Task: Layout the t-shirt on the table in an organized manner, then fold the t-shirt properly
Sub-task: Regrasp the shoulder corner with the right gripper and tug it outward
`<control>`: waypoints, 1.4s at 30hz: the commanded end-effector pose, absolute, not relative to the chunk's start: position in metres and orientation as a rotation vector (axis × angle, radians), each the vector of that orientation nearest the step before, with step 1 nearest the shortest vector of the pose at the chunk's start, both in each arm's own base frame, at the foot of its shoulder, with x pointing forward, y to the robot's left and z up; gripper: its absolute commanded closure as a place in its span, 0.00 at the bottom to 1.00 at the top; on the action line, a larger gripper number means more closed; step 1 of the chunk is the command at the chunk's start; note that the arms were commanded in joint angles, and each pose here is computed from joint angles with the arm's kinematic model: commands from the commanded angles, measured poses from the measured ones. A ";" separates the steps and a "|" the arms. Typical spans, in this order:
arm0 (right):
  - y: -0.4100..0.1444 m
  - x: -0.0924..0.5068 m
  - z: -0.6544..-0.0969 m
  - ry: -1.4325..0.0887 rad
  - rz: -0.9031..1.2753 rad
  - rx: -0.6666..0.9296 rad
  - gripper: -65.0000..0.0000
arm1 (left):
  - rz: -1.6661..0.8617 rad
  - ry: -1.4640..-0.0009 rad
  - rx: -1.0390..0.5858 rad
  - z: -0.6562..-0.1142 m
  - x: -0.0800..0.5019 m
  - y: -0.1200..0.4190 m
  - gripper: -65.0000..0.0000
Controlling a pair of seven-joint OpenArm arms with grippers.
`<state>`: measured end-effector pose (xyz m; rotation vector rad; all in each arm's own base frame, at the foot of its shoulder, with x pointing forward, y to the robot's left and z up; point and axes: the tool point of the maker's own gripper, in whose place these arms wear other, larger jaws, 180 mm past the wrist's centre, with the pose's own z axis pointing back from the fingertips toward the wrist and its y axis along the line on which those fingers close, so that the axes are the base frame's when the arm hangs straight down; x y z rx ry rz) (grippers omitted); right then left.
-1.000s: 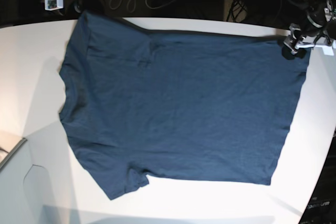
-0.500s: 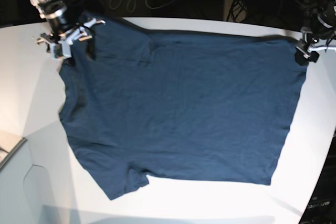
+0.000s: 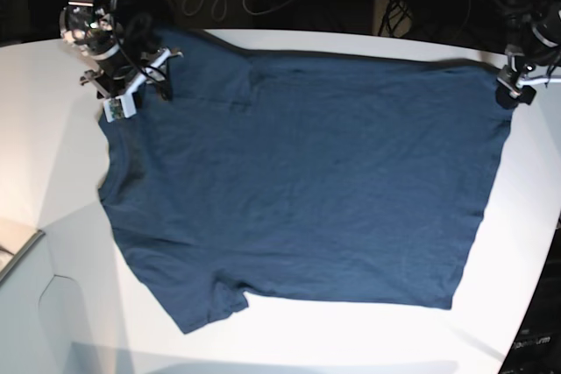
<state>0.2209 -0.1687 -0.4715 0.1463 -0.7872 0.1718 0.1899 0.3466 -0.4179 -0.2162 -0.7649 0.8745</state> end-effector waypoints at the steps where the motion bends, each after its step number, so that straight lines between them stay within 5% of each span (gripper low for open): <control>1: -0.169 0.224 -0.466 -0.811 0.179 0.156 0.46 | 0.864 -0.809 -0.211 -0.406 0.198 0.354 0.19; 3: -0.168 0.223 -0.465 -0.812 0.179 0.157 0.51 | 0.863 -0.814 -0.215 -0.405 0.201 0.354 0.19; 12: -0.169 0.232 -0.447 -0.862 0.195 0.140 1.00 | 0.865 -0.815 -0.215 -0.405 0.200 0.354 0.19; 35: -0.158 0.209 -0.424 -0.889 0.218 0.131 1.00 | 0.863 -0.812 -0.216 -0.406 0.201 0.353 0.19; 42: -0.158 0.208 -0.425 -0.885 0.219 0.132 0.83 | 0.863 -0.807 -0.215 -0.407 0.199 0.353 0.19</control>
